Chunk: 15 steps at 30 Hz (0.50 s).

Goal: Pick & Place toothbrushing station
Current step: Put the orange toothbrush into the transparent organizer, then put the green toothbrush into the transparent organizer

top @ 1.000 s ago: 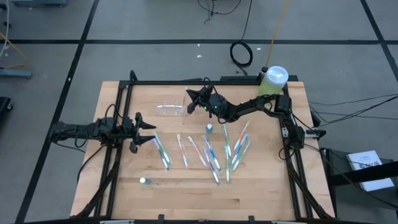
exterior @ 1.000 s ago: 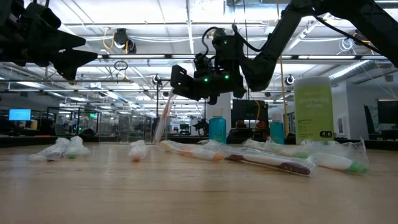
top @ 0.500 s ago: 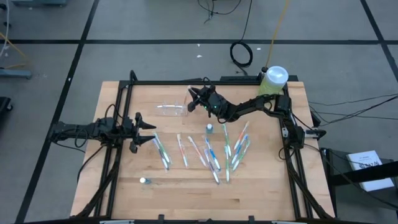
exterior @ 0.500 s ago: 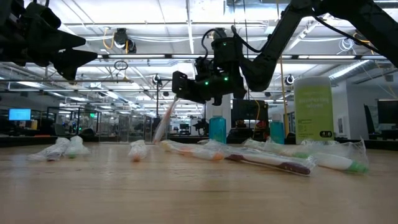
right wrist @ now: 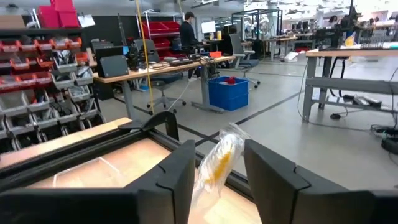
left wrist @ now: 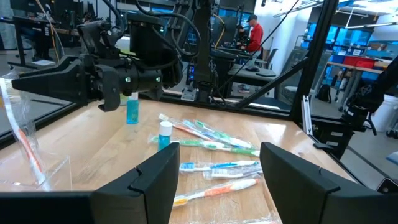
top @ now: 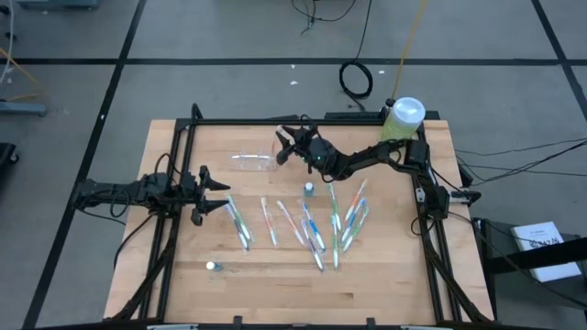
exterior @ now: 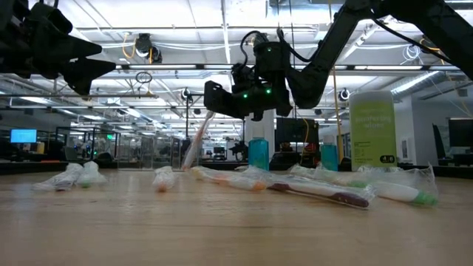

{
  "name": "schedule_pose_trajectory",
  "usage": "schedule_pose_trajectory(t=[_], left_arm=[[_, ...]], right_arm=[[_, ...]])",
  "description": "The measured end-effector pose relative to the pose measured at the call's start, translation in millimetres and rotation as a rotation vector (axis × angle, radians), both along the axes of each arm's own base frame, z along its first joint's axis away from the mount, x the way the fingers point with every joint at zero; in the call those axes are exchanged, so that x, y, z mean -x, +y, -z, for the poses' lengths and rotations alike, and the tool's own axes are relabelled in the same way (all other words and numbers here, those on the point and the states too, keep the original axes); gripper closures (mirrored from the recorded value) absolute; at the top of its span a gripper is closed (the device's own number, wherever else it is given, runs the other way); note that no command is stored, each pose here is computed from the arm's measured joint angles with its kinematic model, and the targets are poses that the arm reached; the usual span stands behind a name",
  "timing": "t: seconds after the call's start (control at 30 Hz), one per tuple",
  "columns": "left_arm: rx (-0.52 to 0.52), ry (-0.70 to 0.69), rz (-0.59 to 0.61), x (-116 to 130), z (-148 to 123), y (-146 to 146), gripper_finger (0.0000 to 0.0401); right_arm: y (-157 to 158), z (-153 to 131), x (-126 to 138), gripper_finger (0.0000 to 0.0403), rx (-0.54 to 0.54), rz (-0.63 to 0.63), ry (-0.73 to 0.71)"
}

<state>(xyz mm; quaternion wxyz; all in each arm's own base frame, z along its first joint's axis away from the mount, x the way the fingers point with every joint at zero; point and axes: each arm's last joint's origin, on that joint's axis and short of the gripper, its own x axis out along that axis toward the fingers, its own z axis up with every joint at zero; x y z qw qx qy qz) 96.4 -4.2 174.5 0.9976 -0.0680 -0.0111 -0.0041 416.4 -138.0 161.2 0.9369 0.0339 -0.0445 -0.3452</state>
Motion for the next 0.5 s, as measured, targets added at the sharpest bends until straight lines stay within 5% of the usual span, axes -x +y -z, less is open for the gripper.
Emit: schedule_pose_trajectory(t=[0.37, 0.5], left_arm=[[0.000, 0.000, 0.000, 0, 0, 0, 0.0171], [0.000, 0.000, 0.000, 0, 0, 0, 0.0171]], right_arm=[[34, -75, 19, 0.0242, 0.222, -0.044, 0.133], [47, -94, 38, 0.0243, 0.215, -0.080, 0.246]])
